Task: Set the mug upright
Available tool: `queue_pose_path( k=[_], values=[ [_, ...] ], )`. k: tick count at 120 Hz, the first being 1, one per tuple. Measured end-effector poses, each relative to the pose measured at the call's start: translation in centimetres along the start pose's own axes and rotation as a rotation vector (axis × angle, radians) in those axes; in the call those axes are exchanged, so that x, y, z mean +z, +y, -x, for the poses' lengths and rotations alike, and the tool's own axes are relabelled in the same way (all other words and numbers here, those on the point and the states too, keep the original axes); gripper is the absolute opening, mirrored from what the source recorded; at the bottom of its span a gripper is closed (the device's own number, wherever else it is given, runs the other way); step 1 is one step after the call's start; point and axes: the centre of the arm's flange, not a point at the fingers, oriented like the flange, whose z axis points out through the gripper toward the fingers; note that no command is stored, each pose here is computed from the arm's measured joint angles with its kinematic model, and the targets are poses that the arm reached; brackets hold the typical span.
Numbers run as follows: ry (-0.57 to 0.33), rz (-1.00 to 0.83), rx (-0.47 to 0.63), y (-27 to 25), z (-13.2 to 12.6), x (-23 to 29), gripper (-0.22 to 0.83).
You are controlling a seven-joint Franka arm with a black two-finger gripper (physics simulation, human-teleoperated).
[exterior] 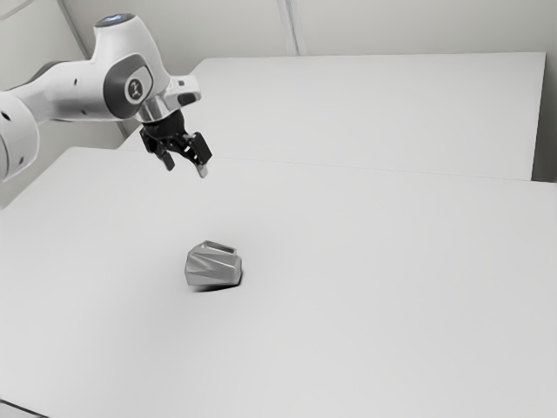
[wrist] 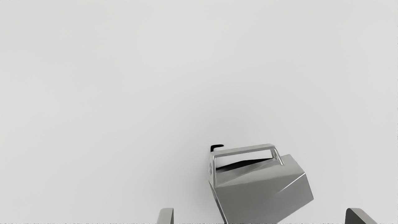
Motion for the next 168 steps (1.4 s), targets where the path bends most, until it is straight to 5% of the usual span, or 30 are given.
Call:
queue_pose_path(
  k=[24,62,144,168],
  values=[
    [-0.050,0.162,-0.119,-2.5,4.5,4.6,0.61],
    [-0.152,0.492,-0.263,-4.8,6.5,14.8,0.61],
    [-0.072,0.840,-0.436,-7.2,10.7,20.6,0.61],
    [-0.056,0.882,-0.467,-6.8,10.9,21.3,0.50]
  ],
)
